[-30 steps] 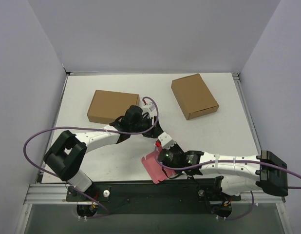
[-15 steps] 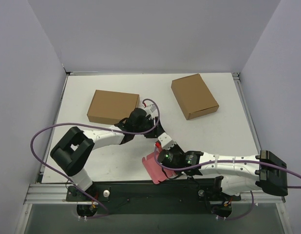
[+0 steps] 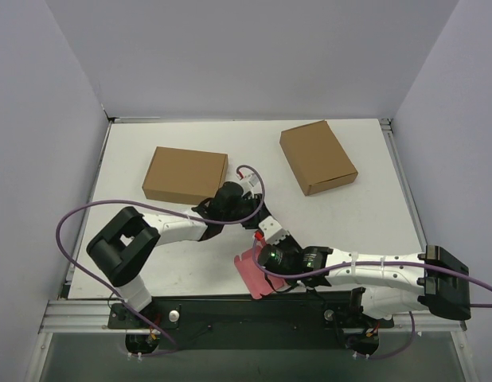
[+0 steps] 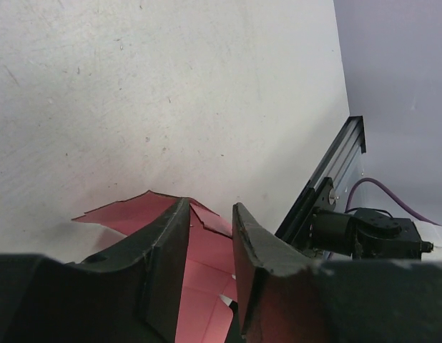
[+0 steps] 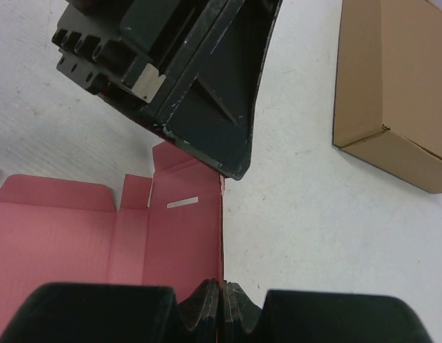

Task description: Fold the paper box

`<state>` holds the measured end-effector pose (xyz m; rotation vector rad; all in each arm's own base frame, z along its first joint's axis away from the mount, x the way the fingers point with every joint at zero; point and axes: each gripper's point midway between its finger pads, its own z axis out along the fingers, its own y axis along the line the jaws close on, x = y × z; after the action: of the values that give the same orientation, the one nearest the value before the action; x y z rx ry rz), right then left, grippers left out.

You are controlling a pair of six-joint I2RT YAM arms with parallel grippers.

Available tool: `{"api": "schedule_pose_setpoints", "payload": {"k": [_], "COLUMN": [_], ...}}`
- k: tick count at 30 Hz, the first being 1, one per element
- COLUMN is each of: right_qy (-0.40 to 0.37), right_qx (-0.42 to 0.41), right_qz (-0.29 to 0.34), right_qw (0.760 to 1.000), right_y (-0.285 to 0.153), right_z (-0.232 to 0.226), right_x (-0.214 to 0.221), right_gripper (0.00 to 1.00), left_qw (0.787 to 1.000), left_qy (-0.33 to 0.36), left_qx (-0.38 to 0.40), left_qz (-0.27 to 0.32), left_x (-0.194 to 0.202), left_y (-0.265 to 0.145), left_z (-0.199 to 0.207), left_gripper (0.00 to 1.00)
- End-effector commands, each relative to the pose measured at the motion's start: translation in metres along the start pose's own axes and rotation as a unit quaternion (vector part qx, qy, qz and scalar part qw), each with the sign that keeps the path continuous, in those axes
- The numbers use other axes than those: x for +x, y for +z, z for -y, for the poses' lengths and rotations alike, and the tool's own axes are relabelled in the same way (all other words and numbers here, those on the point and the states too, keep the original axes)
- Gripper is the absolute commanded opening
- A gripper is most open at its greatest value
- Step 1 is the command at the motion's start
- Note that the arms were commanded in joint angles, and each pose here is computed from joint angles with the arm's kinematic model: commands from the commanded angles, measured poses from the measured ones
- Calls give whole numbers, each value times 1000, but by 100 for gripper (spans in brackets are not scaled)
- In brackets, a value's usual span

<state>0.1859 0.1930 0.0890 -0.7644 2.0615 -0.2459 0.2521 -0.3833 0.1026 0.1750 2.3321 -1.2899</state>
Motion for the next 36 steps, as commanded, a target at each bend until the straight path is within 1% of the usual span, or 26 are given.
{"api": "schedule_pose_setpoints", "payload": {"k": [1, 9, 14, 17, 21, 23, 25, 27, 28, 30, 31, 33, 34, 36], "right_qy": [19, 21, 19, 18, 18, 15, 16, 18, 18, 21, 20, 18, 15, 10], "right_qx": [31, 40, 42, 41, 35, 26, 17, 10, 5, -11, -15, -29, -34, -51], "right_qz": [25, 21, 19, 18, 18, 17, 17, 19, 19, 21, 20, 22, 21, 23], "right_qw": [999, 999, 999, 999, 999, 999, 1000, 1000, 1000, 1000, 999, 999, 999, 998], "right_y": [-5, -5, -4, -4, -5, -6, -8, -10, -10, -13, -13, -15, -15, -17], "right_z": [13, 18, 18, 17, 17, 15, 13, 13, 12, 10, 9, 6, 5, 1], "right_x": [-13, -12, -12, -12, -11, -10, -10, -11, -11, -13, -12, -13, -13, -14], "right_gripper": [0, 0, 0, 0, 0, 0, 0, 0, 0, 0, 0, 0, 0, 0], "left_qw": [1000, 998, 997, 997, 998, 999, 999, 999, 998, 997, 994, 990, 986, 979], "left_qy": [-10, -31, -31, -33, -27, -15, 3, 12, 31, 48, 75, 106, 133, 173], "left_qx": [27, 47, 66, 64, 52, 45, 39, 17, 16, -3, -7, -21, -26, -18], "left_qz": [2, 18, 1, -3, 10, 16, 33, 47, 60, 63, 78, 86, 98, 104], "left_x": [15, 27, 43, 48, 46, 42, 33, 26, 19, 18, 11, 8, 3, 2], "left_y": [-2, -14, -13, -14, -20, -23, -29, -33, -39, -45, -52, -59, -65, -71], "left_z": [12, 23, 31, 26, 19, 19, 19, 12, 14, 8, 10, 4, 5, 5], "left_gripper": [38, 38, 38, 39, 46, 51, 52, 55, 56, 58, 59, 61, 62, 61]}}
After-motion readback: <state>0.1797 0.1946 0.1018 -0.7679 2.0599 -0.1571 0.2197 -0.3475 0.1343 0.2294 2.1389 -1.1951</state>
